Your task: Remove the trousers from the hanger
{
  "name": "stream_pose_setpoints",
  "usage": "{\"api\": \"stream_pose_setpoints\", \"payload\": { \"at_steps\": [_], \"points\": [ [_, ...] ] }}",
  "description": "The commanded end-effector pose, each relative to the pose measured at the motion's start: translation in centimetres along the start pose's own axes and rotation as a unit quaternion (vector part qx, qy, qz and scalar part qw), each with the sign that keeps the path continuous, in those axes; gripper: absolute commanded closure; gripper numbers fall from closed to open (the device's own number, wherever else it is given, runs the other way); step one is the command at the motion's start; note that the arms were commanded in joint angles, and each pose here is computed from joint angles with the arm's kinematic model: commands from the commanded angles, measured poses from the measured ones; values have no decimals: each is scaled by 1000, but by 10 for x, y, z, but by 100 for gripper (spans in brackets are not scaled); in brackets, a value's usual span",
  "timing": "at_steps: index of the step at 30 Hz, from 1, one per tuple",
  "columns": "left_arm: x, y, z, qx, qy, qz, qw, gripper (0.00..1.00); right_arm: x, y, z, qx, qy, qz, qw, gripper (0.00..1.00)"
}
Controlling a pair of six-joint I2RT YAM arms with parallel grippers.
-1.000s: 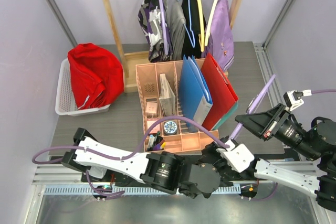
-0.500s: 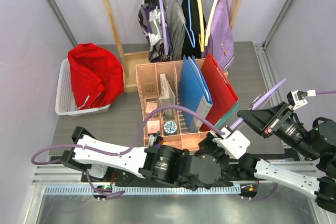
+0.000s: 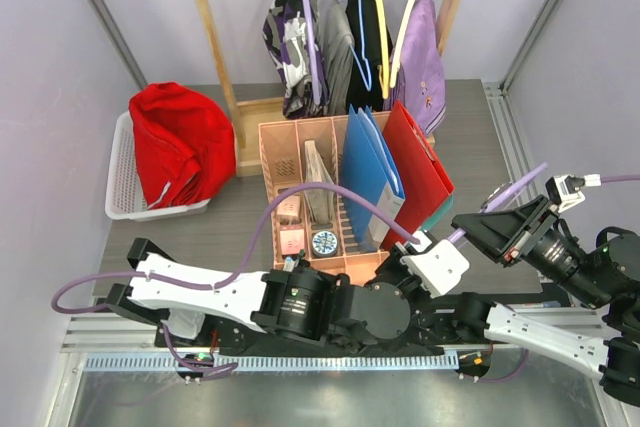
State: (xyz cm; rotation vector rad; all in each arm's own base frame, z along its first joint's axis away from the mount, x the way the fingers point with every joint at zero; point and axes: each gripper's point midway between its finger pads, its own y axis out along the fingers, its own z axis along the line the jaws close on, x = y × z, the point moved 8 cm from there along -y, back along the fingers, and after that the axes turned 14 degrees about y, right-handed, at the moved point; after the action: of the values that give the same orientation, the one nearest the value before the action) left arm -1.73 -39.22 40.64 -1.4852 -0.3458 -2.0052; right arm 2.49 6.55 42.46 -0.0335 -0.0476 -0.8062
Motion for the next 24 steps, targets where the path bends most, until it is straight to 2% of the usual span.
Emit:
{"api": "stream_pose_setpoints", "payload": {
  "at_steps": [1, 2, 5, 8, 13, 18, 24],
  "points": [
    [29, -22, 9, -67, -50, -51, 995, 100, -3, 3, 13, 33, -10, 11, 999, 57],
    [30, -22, 13, -63, -53, -51, 995, 100, -3, 2, 16, 39, -13, 16, 999, 44],
    [31, -22, 22, -52, -60, -54, 995, 100, -9, 2, 19, 42, -32, 46, 998, 22],
    [35, -22, 34, -41, -67, -56, 995, 100, -15, 1, 19, 42, -60, 80, 994, 11],
    [44, -35, 66, -8, -66, -62, 996, 100, -18, -8, 14, 54, -103, 108, 987, 4],
    [40, -50, 104, 45, -58, -55, 996, 100, -31, -13, 21, 114, -142, 184, 966, 0],
    [46, -78, 142, 67, -81, -79, 991, 100, -35, -8, 26, 129, -170, 199, 957, 0]
  ]
}}
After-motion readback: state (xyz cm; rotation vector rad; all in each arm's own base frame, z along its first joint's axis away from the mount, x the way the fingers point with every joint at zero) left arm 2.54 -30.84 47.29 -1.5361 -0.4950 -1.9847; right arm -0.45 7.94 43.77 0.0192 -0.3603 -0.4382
